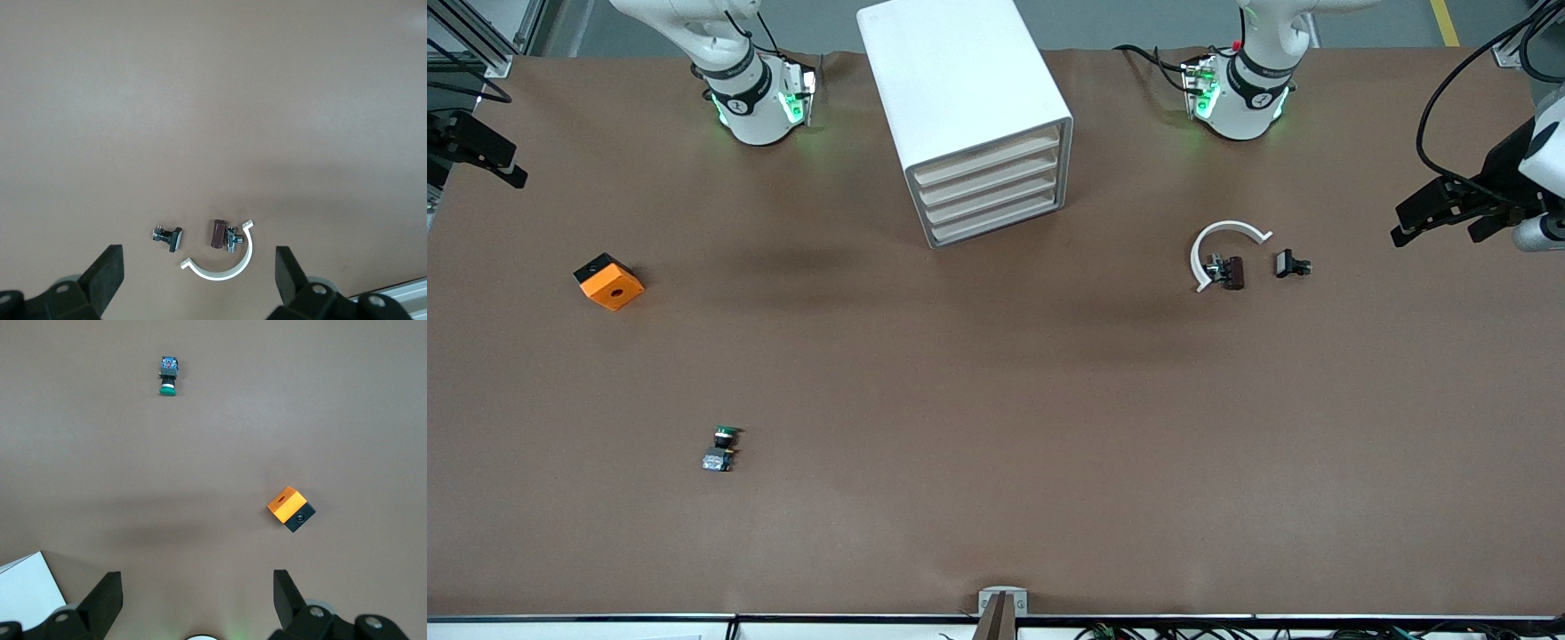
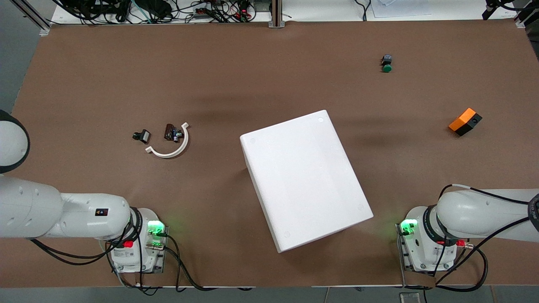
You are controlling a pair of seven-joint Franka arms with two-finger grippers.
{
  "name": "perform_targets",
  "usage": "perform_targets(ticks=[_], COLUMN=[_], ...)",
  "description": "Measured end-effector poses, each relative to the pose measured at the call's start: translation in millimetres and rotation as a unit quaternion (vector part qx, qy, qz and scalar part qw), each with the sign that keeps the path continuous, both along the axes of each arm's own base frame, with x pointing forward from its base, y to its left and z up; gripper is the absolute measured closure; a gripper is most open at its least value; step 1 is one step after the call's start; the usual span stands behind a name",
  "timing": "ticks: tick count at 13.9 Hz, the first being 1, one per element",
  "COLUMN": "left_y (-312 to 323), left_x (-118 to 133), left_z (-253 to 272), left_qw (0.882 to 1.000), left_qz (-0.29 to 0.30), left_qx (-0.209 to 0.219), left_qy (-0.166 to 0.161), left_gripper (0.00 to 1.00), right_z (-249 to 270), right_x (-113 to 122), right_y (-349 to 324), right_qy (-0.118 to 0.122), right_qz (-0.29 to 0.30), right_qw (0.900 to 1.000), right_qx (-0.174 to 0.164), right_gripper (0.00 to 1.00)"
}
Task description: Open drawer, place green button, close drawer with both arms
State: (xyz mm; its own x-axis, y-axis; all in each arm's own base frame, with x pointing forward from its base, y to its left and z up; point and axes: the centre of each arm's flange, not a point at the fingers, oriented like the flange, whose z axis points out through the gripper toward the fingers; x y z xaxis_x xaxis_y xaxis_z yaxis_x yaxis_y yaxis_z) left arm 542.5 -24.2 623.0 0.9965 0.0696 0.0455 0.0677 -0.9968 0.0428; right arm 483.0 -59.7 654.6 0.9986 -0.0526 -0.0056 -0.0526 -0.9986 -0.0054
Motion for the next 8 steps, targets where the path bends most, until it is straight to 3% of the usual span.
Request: perform_targets(ticks=[8], left_y=[1.8], left_x=[0.1], left_z=[0.0], left_qw=[1.0], left_qz=[0.002], left_qx=[0.0], left_qy=[0.0], left_gripper=[0.0], right_z=[-1.2], right_x=[-0.2], right_y=[1.3], right_qy=[0.002], right_qz=[0.001], right_qw=[1.0], right_qx=[0.001], right_gripper=[0.0])
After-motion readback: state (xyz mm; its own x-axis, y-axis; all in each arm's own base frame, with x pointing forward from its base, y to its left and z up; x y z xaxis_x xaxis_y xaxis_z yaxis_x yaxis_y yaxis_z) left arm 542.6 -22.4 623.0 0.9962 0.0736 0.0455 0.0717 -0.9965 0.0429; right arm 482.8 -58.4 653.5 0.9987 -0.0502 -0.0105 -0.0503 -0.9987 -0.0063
